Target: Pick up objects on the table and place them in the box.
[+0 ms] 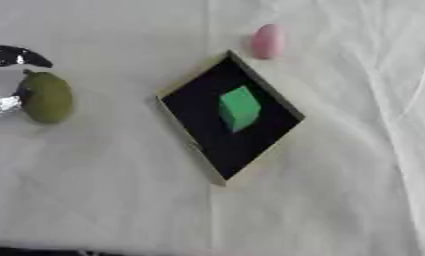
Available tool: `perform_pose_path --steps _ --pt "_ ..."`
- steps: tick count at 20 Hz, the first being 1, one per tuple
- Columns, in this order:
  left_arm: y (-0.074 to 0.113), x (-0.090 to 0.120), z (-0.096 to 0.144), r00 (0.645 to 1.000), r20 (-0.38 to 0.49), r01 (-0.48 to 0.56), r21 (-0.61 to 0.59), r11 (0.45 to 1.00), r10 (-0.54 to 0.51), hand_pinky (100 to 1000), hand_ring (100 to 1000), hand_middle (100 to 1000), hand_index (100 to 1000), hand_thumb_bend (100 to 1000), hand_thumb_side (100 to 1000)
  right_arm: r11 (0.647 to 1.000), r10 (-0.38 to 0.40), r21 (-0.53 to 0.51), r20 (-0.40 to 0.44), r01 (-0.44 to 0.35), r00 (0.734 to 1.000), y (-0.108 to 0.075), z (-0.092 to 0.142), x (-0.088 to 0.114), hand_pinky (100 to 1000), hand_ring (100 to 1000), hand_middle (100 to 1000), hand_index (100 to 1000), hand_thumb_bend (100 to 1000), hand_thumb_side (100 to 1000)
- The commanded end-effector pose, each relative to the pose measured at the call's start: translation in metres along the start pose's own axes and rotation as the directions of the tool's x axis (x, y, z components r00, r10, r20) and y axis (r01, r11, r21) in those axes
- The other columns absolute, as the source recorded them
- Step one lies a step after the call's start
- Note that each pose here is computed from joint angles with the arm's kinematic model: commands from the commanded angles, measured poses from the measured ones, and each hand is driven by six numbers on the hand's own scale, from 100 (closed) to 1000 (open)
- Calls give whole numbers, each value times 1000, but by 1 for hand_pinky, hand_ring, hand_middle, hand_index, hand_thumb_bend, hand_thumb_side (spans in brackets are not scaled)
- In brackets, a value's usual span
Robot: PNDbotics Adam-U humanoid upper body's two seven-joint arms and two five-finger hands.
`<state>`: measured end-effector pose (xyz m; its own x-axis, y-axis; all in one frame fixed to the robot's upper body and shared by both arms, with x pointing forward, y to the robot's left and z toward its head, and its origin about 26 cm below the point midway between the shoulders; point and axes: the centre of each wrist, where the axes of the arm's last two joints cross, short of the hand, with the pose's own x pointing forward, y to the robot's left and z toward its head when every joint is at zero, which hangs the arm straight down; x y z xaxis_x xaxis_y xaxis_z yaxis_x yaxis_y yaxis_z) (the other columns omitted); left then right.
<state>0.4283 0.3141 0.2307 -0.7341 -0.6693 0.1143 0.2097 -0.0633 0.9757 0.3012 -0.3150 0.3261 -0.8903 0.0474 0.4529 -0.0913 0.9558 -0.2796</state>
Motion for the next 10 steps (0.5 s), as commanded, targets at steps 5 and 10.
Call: perform_pose_path --steps 5,10 --pt "7 -6 3 960 155 267 -277 923 -232 975 940 891 978 100 501 1000 7 15 27 -7 1000 -2 -6 7 945 756 604 771 100 563" --pt "-2 -12 0 949 116 314 -310 897 -292 982 953 903 987 213 329 1000 5 15 26 -5 1000 -2 -6 7 945 756 603 770 100 563"
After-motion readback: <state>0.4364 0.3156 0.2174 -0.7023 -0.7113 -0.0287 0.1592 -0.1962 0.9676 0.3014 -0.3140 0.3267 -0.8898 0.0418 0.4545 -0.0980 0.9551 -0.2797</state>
